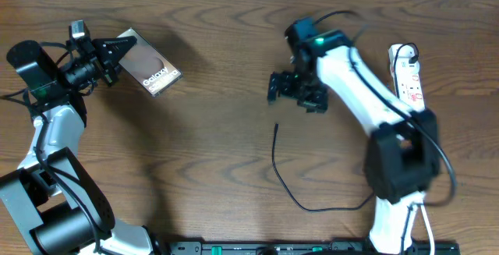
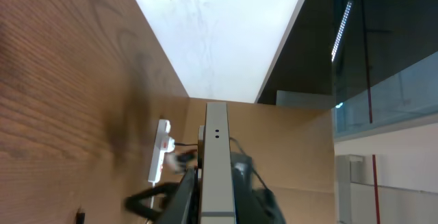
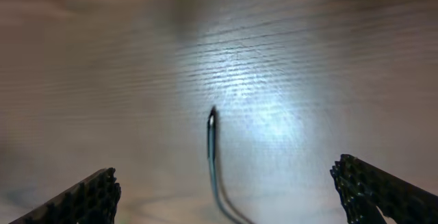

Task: Plug charger to phone and switch on socket
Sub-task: 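Move the right gripper over the black cable's USB-C end, then lower the open right gripper around the USB-C connector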

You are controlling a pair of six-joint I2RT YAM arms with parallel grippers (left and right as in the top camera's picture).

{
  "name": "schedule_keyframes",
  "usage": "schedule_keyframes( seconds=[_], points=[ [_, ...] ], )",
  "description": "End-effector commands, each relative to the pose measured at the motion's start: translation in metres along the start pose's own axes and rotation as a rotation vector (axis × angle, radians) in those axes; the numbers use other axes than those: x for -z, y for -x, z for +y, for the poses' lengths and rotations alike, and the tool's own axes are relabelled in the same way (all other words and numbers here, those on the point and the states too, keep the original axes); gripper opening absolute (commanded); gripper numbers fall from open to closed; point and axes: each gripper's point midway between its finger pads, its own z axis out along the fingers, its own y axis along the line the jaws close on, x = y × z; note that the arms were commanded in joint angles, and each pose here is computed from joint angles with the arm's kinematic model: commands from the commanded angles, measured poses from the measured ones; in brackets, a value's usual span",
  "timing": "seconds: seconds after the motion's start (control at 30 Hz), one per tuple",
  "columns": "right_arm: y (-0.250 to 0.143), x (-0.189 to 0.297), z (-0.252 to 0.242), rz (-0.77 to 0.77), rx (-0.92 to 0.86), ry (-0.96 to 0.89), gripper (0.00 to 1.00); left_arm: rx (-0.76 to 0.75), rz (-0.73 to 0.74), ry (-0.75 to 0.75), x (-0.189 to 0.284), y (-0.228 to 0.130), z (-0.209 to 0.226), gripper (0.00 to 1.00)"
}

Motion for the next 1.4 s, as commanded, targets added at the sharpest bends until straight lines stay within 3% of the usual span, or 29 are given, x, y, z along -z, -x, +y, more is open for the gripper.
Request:
schedule_keyframes(
  seconds=[0.0,0.67,1.37],
  points=[
    [-0.003,-0.015,0.013,0.042,0.065,0.005,0.99,-0.032,0.036,-0.008,-0.001,-0.006,0.000,0.07],
    [-0.021,-0.032,0.043,0.010,0.102,-0.044,0.99,-0.049,0.036,-0.008,-0.001,-0.006,0.000,0.07],
    [-0.023,-0.054,0.033,0.007,0.037,-0.130,0.99,-0.049,0.037,-0.008,-0.001,-0.007,0.000,0.07]
  ],
)
